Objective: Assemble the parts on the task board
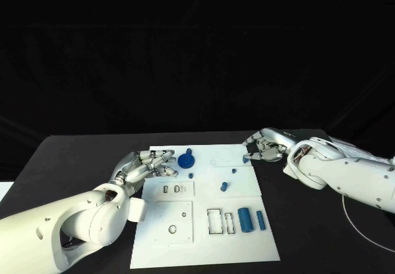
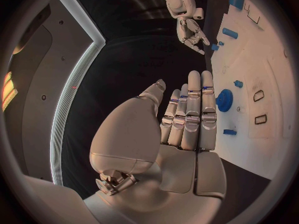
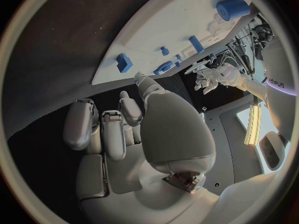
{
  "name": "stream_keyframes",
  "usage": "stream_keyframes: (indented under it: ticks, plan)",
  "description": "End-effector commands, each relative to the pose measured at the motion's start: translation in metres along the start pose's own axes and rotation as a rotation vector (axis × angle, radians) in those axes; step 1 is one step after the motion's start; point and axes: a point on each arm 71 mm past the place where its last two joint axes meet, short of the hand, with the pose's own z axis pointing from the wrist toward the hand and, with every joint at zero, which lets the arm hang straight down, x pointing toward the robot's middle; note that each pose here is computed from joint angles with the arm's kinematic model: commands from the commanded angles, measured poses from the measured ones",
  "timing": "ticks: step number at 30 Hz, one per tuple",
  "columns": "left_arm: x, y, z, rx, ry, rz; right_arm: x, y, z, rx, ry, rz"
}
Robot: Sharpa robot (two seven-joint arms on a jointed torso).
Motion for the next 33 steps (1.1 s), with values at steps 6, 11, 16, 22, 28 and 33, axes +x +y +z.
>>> stream_keyframes:
  ticks: [6,11,16,22,28,33]
  plan:
    - [0.0022,-0.0006,0.0003,0.008,0.021,-0.010,0.007,-0.004,0.000,-0.002,0.051,0.021]
    - [0.0021,-0.0005,0.0003,0.008,0.021,-0.010,0.010,-0.007,0.001,0.008,0.060,0.022]
    - [0.0022,-0.0005,0.0002,0.008,0.021,-0.010,0.018,-0.009,0.002,0.016,0.075,0.023]
    - [0.0020,-0.0005,0.0002,0.008,0.021,-0.010,0.023,-0.011,0.002,0.020,0.089,0.025]
    - [0.0017,-0.0005,0.0001,0.008,0.020,-0.009,0.026,-0.011,0.002,0.022,0.097,0.026]
    - [0.0019,-0.0005,0.0001,0.008,0.020,-0.010,0.026,-0.012,0.003,0.025,0.099,0.026]
